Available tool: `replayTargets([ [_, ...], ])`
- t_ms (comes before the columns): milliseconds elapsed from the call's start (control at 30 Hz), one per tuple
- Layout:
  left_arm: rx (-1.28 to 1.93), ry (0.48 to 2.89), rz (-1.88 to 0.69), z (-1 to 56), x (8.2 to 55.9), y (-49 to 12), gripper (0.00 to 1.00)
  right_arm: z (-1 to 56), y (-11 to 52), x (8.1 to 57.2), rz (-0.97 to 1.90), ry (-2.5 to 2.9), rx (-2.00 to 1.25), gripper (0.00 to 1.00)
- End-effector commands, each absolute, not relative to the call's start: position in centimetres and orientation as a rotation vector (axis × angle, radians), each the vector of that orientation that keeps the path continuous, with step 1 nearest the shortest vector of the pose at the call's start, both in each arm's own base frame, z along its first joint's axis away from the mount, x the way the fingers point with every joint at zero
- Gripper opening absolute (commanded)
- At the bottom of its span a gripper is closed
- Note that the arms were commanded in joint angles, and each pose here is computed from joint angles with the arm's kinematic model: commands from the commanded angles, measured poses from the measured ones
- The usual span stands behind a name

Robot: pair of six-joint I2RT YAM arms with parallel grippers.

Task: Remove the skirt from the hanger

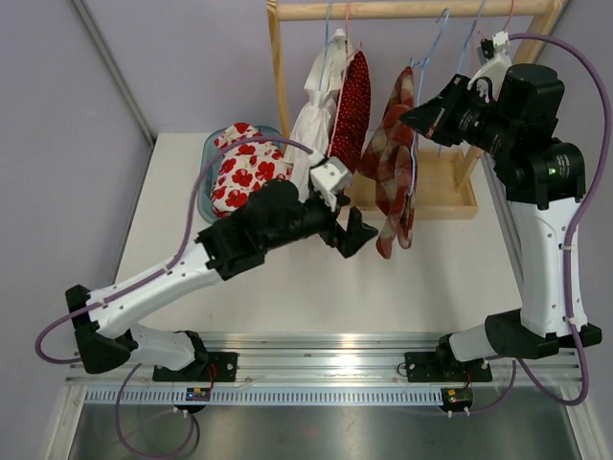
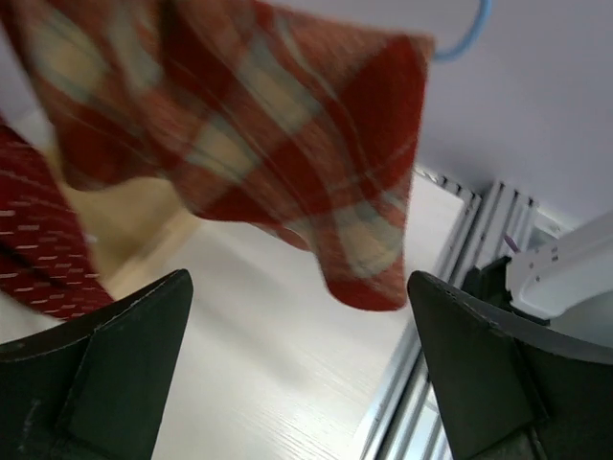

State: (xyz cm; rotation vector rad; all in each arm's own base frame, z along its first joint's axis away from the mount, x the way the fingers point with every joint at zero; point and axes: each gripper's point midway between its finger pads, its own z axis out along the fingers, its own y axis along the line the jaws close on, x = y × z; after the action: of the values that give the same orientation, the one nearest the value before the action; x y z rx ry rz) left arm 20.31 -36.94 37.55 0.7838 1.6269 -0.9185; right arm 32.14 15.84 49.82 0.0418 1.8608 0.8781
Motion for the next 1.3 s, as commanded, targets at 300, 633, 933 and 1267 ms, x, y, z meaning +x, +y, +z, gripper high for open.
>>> replayTargets([
  [300,0.737,1.599,-0.900,37.1,20.9,-43.8,0.85,53.5,15.8,28.7,0.909,1.715,-0.046,0.00],
  [633,0.750,1.719,-0.814,31.3,20.2,-42.4,0.00,54.7,15.3,28.7,0.880,1.678,-0.044,0.00],
  [933,0.713,2.065,-0.881,13.3,11.9,-38.0,0.00,58.1,15.1,31.0,0.827,1.618,-0.058,0.00],
  [1267,0.747,2.173,-0.859,9.0,6.0,-34.6,0.00,56.7,15.4,33.0,0.832,1.635,-0.013,0.00],
])
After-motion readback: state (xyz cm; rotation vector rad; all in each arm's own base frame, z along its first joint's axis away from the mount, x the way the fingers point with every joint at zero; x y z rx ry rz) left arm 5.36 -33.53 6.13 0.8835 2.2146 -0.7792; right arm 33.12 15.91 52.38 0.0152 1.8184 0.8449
